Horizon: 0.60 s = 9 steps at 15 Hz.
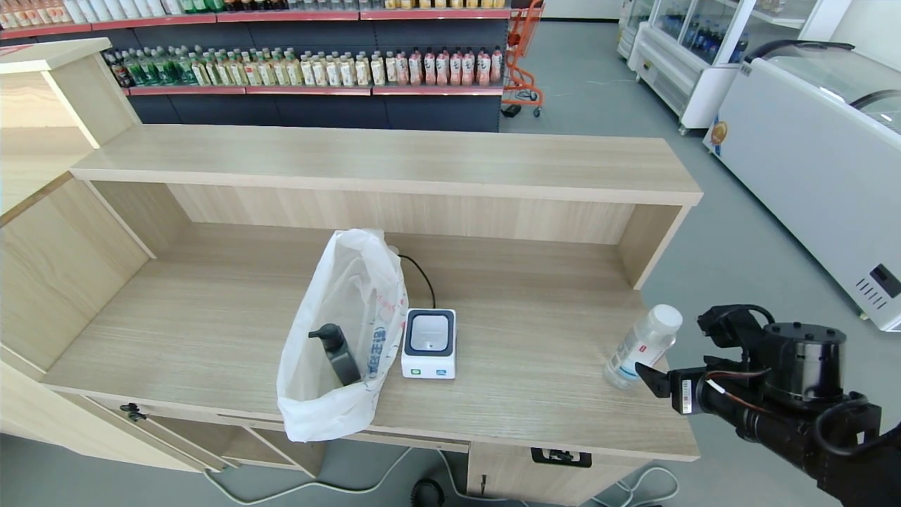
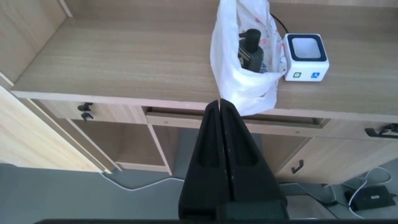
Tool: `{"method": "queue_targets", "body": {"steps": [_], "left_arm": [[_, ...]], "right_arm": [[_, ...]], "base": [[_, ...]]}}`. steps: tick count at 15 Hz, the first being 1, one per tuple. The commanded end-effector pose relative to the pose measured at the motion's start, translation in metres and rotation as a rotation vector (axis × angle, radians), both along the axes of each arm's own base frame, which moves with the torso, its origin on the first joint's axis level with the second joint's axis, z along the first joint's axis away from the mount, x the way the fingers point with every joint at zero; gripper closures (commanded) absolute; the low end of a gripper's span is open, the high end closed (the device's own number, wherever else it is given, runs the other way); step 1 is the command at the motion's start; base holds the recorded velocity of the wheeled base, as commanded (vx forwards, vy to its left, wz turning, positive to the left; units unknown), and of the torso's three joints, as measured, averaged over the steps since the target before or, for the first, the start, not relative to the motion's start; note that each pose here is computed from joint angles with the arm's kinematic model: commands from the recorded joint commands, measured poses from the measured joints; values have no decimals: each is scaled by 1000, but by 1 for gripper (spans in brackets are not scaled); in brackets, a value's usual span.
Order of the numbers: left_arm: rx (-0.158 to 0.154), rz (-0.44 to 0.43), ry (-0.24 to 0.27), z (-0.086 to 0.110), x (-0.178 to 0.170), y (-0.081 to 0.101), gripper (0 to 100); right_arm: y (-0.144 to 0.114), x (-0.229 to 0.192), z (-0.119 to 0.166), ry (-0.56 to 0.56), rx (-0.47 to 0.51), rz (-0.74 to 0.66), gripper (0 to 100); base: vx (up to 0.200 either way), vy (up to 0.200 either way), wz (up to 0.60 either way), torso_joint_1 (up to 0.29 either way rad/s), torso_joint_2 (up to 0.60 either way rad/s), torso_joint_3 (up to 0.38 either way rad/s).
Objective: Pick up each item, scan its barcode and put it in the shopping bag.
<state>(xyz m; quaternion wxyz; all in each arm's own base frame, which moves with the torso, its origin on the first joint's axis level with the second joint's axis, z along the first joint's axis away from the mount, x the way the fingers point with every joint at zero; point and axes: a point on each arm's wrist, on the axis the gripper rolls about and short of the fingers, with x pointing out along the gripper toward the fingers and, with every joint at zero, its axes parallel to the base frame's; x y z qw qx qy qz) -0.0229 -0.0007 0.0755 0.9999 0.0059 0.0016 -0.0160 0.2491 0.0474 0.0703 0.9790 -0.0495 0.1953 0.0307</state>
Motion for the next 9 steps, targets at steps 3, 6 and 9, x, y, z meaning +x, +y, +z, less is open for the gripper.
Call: {"method": "queue_targets", "body": {"steps": [3,6,9], "left_arm": [[0,0,0,0,0,0,100],[0,0,0,0,0,0,100],[0,0,0,0,0,0,100]], "right_arm": [[5,13,-21,29,-2,25,0],[10,22,-25,0,6,40,0],[11,29,-32,-25,-8,47,0]], "base": [[0,0,0,0,0,0],[0,0,0,0,0,0],[0,0,0,0,0,0]]}}
